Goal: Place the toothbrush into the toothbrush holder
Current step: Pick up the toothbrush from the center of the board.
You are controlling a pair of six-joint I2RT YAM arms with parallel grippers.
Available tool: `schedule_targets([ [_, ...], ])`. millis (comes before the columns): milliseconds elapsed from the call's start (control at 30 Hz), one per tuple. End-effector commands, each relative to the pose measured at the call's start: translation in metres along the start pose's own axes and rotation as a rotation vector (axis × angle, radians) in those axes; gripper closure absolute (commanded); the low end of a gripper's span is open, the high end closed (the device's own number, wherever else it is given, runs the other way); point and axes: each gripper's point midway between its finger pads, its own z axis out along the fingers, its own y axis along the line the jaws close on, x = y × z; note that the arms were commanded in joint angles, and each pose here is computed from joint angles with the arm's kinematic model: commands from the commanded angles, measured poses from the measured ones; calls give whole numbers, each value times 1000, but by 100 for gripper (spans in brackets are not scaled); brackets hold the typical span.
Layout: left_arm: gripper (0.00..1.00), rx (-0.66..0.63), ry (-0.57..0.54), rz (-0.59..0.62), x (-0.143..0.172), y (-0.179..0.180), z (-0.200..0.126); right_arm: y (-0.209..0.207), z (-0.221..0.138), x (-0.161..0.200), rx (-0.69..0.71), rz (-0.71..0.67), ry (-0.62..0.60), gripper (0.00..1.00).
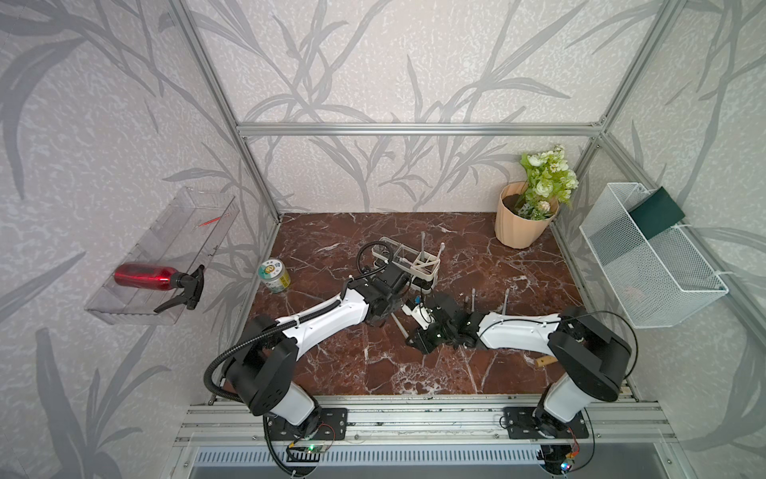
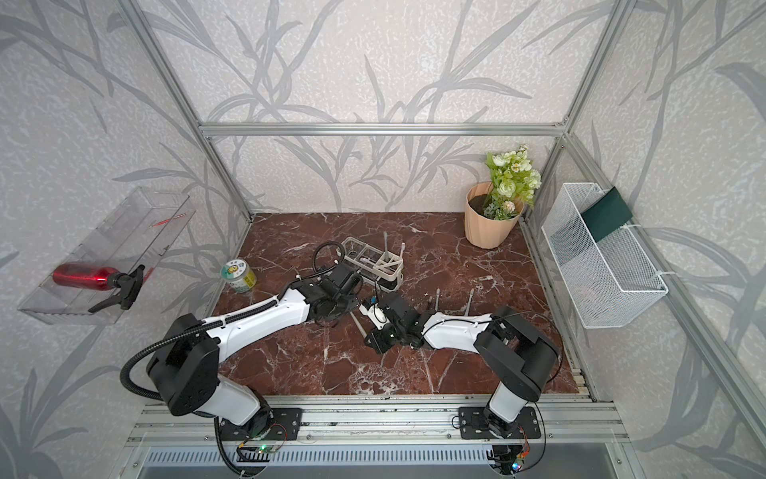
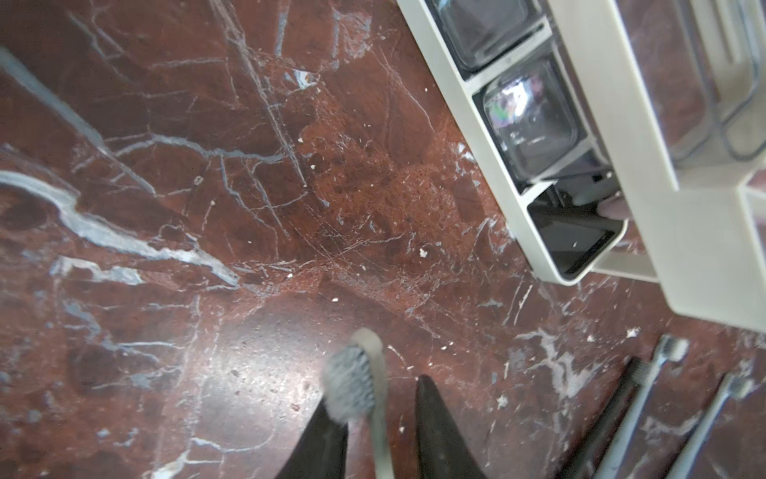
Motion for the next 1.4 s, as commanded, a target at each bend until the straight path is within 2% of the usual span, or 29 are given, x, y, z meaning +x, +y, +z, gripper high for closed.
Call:
schedule_targets([
  [0,49,28,-80,-2,-26,-4,-31,10,-5,-14,-17,-39,-33,100],
  [33,42,31,-97,-1,-31,-2,-37,10,-5,-15,-16,-39,-34,100],
  [133,35,40,-123,-16,-45,9,-48,11,-7,-16,-17,-42,-38,100],
  [300,35,85,-114,-64,-52,23,-48,20,-10,-16,-62,-53,-46,100],
  [533,35,192,-50,-123,-43,14,-36,38,-13,-15,-168,-78,-50,100],
  [733,38,250,-27,-160,-41,9,-34,42,-14,-15,-188,-85,-47,100],
  [833,41,271,-18,-184,-41,10,-33,46,-16,-15,-208,-91,-54,100],
  [967,53,321,-12,-226,-39,9,-31,46,-14,-14,-216,-81,-41,100],
  [1167,58,339,3,-236,-37,8,-33,42,-12,-15,-199,-65,-39,100],
  [1367,69,355,-6,-240,-39,8,-38,39,-11,-15,-212,-40,-32,100],
])
